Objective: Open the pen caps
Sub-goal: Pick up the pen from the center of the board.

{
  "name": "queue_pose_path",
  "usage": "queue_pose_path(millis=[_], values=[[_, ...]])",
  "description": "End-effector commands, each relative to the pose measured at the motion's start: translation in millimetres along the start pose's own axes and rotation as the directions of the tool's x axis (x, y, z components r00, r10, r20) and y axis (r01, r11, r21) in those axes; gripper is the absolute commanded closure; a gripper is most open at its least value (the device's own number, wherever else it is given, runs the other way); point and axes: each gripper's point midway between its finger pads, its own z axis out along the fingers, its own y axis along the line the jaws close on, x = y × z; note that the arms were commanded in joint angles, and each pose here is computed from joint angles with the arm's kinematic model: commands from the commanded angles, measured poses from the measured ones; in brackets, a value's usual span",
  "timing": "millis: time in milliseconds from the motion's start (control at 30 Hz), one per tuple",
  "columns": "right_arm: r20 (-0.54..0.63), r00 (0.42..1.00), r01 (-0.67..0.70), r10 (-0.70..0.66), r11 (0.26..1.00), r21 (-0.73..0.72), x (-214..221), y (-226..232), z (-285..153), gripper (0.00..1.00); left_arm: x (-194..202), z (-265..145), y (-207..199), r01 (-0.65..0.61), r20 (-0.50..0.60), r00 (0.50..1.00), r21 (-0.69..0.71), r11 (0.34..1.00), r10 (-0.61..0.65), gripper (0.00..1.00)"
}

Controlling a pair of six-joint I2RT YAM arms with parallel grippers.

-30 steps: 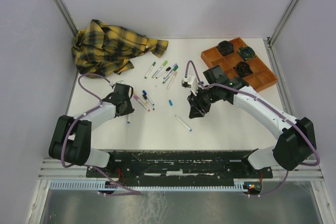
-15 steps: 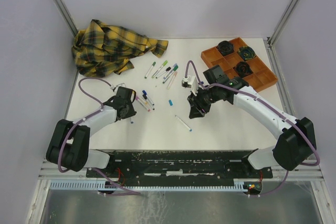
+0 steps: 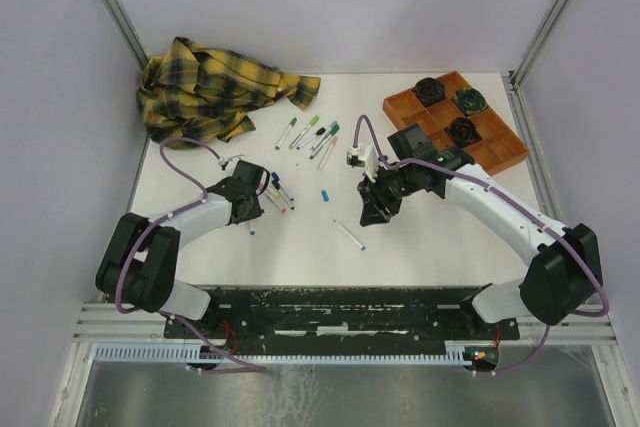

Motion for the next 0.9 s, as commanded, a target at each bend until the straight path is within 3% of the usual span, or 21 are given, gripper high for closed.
queue_pose_path(millis=[0, 167, 433, 567, 733, 867], values=[[0.046, 0.998, 0.040, -0.040, 0.999, -0.011, -14, 5, -7, 0.53, 35, 5, 19, -0.030, -0.117, 0.993, -0.083, 0.996, 0.020, 0.69], [0.051, 0.998, 0.042, -0.041, 0.999, -0.013, -15, 5, -8, 0.53, 40, 8, 18, -0.046, -0.138, 0.990, -0.084, 0.995, 0.034, 0.74], [0.052, 0.998, 0.034, -0.032, 0.999, -0.036, -14, 9, -7, 0.53, 31, 1, 14, -0.033, -0.102, 0.994, -0.058, 0.998, 0.027, 0.97], [0.059, 0.998, 0.028, -0.025, 0.998, -0.062, -15, 12, -6, 0.53, 16, -15, 7, 0.002, -0.034, 0.999, -0.006, 1.000, -0.003, 0.97], [0.098, 0.995, 0.028, -0.012, 0.987, -0.159, -20, 29, -5, 0.53, -12, -52, -23, 0.033, 0.103, 0.993, 0.164, 0.986, -0.051, 0.97], [0.170, 0.985, 0.037, 0.009, 0.963, -0.269, -30, 48, -11, 0.53, -34, -100, -65, 0.041, 0.205, 0.968, 0.437, 0.899, -0.144, 0.97]])
